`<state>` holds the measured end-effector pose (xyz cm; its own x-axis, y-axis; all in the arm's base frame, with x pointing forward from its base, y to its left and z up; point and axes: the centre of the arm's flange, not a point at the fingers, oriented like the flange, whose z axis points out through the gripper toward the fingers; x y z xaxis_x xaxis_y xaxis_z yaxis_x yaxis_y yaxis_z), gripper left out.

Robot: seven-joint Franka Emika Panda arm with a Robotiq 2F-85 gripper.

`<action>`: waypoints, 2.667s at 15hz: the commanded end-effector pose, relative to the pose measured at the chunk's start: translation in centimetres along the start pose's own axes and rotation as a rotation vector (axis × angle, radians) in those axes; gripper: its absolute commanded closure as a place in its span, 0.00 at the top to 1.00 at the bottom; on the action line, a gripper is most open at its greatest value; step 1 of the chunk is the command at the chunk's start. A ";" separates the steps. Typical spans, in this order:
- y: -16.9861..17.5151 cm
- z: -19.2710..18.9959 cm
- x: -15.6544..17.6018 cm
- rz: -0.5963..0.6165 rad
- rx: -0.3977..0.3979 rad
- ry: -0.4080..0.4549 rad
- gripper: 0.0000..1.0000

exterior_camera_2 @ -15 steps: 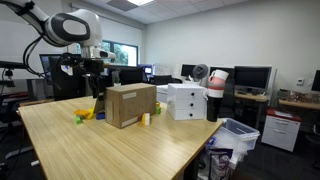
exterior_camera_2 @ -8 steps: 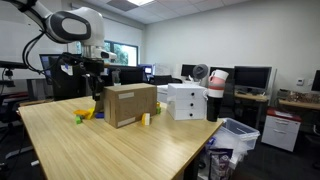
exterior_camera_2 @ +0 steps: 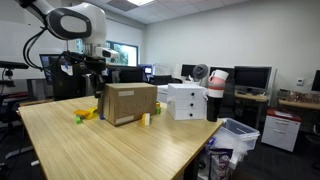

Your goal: Move the box forward then turn it over

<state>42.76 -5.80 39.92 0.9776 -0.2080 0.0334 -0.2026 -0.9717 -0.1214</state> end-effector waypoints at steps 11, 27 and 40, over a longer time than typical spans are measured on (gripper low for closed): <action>6.5 -3.1 1.9 0.018 0.391 -0.152 0.03; 9.4 -2.8 3.1 0.082 0.703 -0.310 0.02; 15.1 -0.7 5.7 0.308 0.982 -0.363 0.02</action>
<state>44.04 -19.62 39.77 0.9064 -0.2104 -0.3662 -0.4220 -0.4190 -0.8039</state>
